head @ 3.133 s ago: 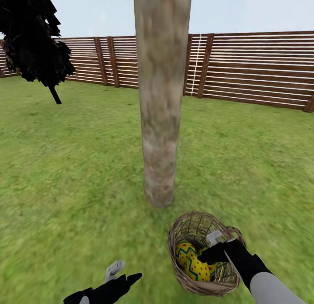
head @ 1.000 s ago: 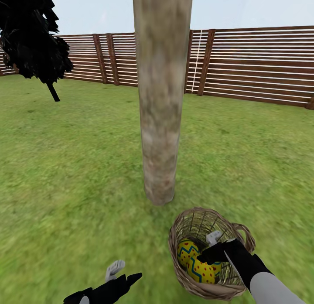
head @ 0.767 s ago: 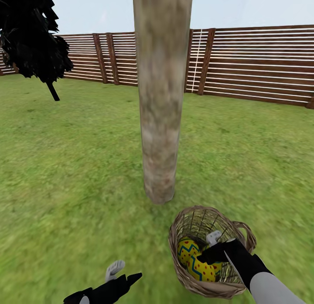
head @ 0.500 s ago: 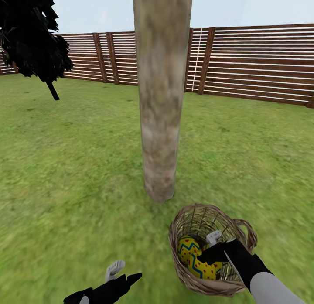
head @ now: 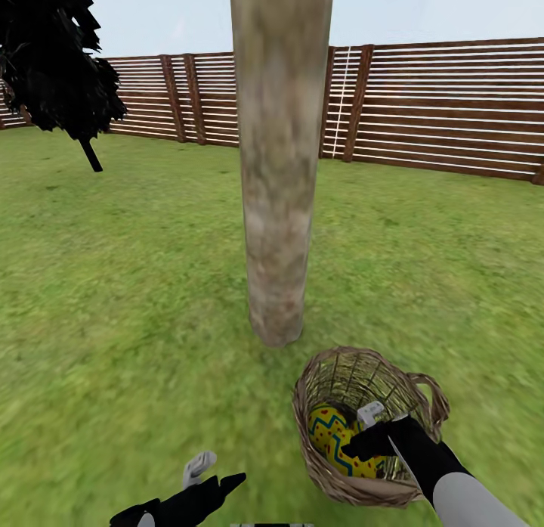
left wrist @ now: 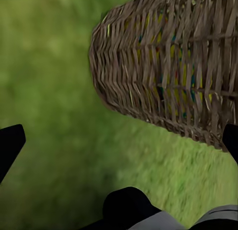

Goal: Take the three Easter eggs out of the wicker basket on the lawn in the garden, then place them on the lawn next to a single tree (choose any tree) so that all three eggs are next to the same tree and none are left in the basket.

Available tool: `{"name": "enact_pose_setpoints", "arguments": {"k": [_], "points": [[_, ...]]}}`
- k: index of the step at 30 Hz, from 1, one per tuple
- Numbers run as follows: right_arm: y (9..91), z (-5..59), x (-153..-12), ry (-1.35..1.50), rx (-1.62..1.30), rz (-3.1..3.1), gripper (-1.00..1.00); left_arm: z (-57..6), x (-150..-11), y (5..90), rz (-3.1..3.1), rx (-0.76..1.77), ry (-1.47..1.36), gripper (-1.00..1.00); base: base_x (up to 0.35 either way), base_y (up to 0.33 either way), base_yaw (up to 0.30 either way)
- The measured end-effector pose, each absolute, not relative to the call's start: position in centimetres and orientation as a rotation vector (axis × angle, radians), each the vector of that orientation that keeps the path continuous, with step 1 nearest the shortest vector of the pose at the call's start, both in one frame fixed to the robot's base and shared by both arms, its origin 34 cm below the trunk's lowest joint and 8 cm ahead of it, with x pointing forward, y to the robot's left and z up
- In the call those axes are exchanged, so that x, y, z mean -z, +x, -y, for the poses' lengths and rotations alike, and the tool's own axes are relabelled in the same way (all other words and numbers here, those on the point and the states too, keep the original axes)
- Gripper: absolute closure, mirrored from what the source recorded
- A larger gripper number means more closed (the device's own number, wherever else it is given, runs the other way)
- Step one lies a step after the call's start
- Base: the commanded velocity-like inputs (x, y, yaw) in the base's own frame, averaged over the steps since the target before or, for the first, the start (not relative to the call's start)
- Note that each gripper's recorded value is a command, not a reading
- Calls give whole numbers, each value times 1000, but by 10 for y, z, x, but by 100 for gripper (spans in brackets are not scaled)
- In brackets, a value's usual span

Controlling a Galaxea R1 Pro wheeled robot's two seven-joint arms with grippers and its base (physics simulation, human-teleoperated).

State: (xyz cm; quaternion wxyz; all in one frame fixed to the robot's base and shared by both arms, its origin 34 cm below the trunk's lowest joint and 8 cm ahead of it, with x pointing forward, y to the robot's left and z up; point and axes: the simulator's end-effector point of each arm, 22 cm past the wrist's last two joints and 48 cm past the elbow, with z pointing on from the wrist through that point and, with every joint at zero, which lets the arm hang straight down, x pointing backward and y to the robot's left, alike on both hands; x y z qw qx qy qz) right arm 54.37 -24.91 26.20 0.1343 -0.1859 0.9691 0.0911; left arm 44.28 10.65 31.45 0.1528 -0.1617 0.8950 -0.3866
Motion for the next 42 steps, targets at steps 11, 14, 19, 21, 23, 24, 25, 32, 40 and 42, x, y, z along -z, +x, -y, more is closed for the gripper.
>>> {"name": "enact_pose_setpoints", "arguments": {"k": [11,14,19,21,23,24,25,32,40,42], "points": [[540,245,-253,-556,-278,-2792,-100,-107,-308,441,-2569,1107,-463,-100,0,0,0],[536,245,-244,-557,-281,-2796,-100,-107,-301,439,-2568,1107,-463,-100,0,0,0],[531,244,-236,-557,-286,-2802,-100,-107,-294,437,-2568,1107,-463,-100,0,0,0],[531,244,-236,-558,-286,-2802,-100,-107,-294,437,-2568,1107,-463,-100,0,0,0],[530,244,-231,-559,-285,-2802,-100,-107,-290,436,-2568,1107,-463,-100,0,0,0],[529,244,-229,-559,-286,-2801,-100,-107,-287,436,-2568,1107,-463,-100,0,0,0],[529,243,-227,-553,-289,-2800,-100,-107,-285,435,-2568,1107,-463,-100,0,0,0],[530,244,-227,-549,-289,-2800,100,-106,-286,435,-2565,1112,-464,-100,0,0,0],[529,244,-227,-552,-289,-2799,100,-106,-286,435,-2565,1112,-464,-100,0,0,0],[529,244,-227,-553,-289,-2799,100,-106,-286,435,-2565,1112,-464,-100,0,0,0]]}}
